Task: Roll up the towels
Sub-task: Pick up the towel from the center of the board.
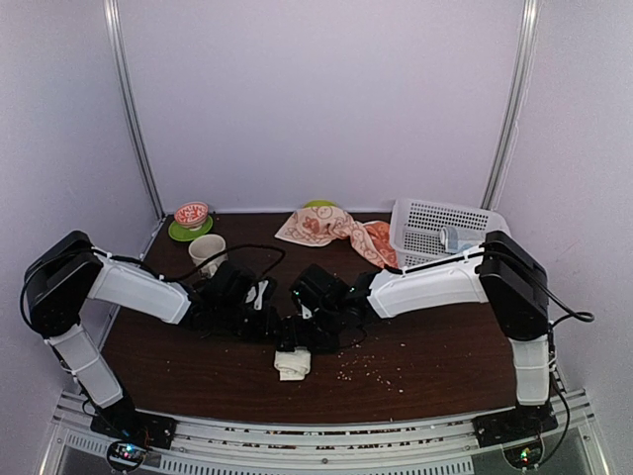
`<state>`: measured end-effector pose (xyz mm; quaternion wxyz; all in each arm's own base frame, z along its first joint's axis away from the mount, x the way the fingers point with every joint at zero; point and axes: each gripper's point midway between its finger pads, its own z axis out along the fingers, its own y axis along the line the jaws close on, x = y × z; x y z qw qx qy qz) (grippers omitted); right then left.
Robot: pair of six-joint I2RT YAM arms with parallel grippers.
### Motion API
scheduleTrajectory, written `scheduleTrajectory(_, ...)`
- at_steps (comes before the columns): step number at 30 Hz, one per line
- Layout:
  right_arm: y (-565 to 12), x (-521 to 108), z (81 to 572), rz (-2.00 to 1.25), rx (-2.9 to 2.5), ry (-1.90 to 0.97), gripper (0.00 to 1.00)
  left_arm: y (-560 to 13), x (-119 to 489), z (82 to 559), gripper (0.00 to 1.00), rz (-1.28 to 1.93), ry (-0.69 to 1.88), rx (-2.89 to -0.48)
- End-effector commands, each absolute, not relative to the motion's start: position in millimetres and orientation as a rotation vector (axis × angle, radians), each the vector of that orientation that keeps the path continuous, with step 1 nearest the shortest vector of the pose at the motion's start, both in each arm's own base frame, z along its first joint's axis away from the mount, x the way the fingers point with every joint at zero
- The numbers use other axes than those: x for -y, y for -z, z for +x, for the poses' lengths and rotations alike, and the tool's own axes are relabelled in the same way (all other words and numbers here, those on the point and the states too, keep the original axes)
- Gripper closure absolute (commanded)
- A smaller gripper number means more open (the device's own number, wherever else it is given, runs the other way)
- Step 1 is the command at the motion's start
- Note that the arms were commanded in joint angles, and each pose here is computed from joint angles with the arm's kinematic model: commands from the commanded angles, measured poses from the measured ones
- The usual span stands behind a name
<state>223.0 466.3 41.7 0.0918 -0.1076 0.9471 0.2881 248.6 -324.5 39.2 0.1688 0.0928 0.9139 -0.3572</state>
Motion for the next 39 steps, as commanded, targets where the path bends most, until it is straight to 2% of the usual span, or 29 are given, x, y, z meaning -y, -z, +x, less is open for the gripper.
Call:
scheduleTrajectory(1,-19.5,-460.6,218.5,-0.325,-2.879,-0.746,0.25,-32.6,322.1,235.3,0.92,0.269,1.025,-2.635)
scheduleTrajectory(6,-2.5,-458.1,212.8,-0.344,-2.918,-0.668,0.29,-33.0,324.5,233.0,0.92,0.275,1.035,-2.633)
scheduleTrajectory(10,10.4,-456.6,207.8,-0.352,-2.947,-0.631,0.35,-34.5,324.9,232.2,0.92,0.277,1.04,-2.629)
scheduleTrajectory(14,13.8,-456.4,207.0,-0.349,-2.952,-0.632,0.55,-35.3,323.8,231.1,0.92,0.276,1.04,-2.628)
scheduleTrajectory(26,-27.2,-437.8,224.9,-0.295,-2.839,-0.642,1.0,-71.2,316.0,236.3,0.89,0.279,1.001,-2.566)
scheduleTrajectory(34,-89.1,-379.8,248.5,-0.297,-2.713,-0.534,1.0,-122.0,312.4,250.0,0.78,0.288,0.96,-2.466)
scheduleTrajectory(39,-161.0,-312.8,288.0,-0.21,-2.565,-0.442,1.0,-136.0,307.3,261.2,0.76,0.299,0.887,-2.42)
